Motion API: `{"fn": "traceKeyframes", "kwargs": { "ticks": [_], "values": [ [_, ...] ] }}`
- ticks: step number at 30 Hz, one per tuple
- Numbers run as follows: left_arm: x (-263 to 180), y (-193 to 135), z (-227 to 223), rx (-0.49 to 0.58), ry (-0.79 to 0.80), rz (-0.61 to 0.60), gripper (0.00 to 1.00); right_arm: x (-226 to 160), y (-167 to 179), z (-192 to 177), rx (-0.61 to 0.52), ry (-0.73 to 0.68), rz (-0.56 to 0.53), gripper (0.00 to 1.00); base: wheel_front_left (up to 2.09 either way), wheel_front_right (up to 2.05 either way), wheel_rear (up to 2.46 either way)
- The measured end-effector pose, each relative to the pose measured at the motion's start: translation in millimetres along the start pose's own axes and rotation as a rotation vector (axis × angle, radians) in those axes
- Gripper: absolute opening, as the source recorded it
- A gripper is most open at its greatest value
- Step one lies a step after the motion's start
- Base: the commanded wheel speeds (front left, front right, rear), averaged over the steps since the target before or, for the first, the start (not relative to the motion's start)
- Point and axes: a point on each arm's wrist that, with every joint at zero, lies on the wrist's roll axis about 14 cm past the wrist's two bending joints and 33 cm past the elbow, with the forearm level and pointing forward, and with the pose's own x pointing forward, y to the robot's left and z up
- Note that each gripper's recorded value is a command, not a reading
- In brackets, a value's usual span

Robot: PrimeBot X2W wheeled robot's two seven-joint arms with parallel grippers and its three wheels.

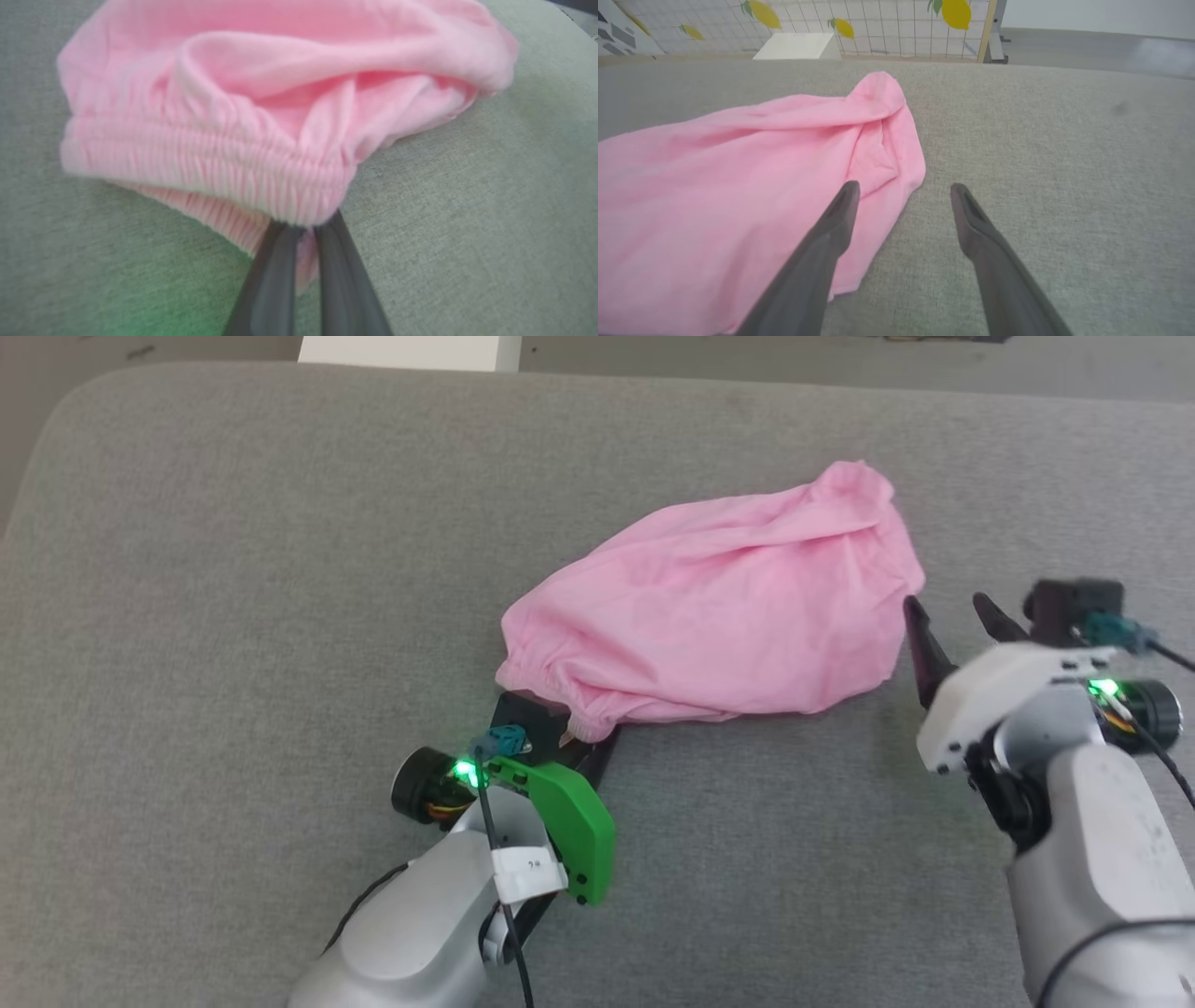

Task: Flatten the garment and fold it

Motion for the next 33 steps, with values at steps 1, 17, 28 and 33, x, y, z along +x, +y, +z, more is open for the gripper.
{"fn": "traceKeyframes", "kwargs": {
  "ticks": [1, 17, 28, 33],
  "values": [
    [0, 1, 0, -0.002, 0.0, 0.0, 0.0, 5, 2, -3, -0.009, 0.016, 0.004, 1.0, 0.0, 0.0, 0.0],
    [8, 5, -2, -0.011, 0.003, -0.01, 0.0, 47, 17, -39, -0.091, 0.31, 0.026, 0.06, 0.0, 0.0, 0.0],
    [-4, -4, 1, 0.071, 0.014, -0.07, 0.0, 27, 8, -30, -0.083, 0.256, 0.01, 0.0, 0.0, 0.0, 0.0],
    [-25, -5, -4, 0.138, 0.042, -0.101, 0.0, -9, -3, -28, -0.026, 0.187, -0.012, 0.0, 0.0, 0.0, 0.0]
  ]
}}
